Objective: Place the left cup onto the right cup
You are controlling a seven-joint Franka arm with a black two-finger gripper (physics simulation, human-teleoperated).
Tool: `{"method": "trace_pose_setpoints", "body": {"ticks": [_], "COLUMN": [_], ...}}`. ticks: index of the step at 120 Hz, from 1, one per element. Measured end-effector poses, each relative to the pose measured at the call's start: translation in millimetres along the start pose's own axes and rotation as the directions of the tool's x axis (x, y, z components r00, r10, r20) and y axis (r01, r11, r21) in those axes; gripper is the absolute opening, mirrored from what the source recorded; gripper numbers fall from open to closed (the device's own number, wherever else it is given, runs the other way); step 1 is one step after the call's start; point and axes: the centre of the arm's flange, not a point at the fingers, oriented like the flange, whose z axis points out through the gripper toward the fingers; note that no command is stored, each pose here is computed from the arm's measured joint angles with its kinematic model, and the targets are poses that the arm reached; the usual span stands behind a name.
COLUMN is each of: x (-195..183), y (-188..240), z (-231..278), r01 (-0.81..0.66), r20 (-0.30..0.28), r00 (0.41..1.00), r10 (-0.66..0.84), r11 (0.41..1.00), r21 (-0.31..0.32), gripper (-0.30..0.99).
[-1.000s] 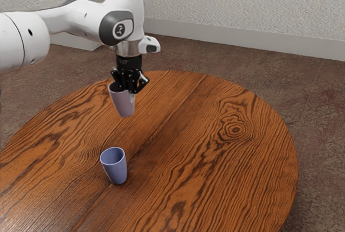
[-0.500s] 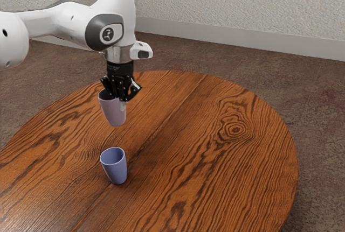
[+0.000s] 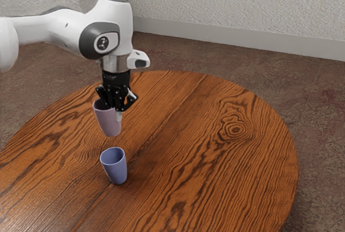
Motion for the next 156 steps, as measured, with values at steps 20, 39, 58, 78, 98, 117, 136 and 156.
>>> {"method": "trace_pose_setpoints", "body": {"ticks": [20, 39, 58, 78, 98, 117, 136, 156], "x": [-6.2, -16.0, -18.6, -20.0, -19.6, -17.0, -11.1, -4.9], "y": [1.5, 3.5, 8.5, 14.5, 18.4, 19.6, 17.0, 8.7], "z": [4.4, 2.1, 10.3, 26.1, 31.6, 32.5, 38.7, 45.4], "r01": [0.014, 0.025, 0.030, 0.031, 0.035, 0.040, 0.052, 0.074], "r20": [-0.003, -0.011, 0.002, 0.015, 0.008, -0.007, -0.012, -0.011], "r00": [1.000, 1.000, 1.000, 0.999, 0.999, 0.999, 0.999, 0.997], "r10": [-0.014, -0.025, -0.030, -0.031, -0.034, -0.040, -0.052, -0.074], "r11": [1.000, 1.000, 1.000, 1.000, 0.999, 0.999, 0.999, 0.997], "r21": [-0.002, -0.003, -0.001, 0.000, -0.003, -0.007, -0.011, -0.015], "gripper": [-0.09, -0.09, -0.09, -0.09, -0.09, -0.09, -0.09, -0.09]}}
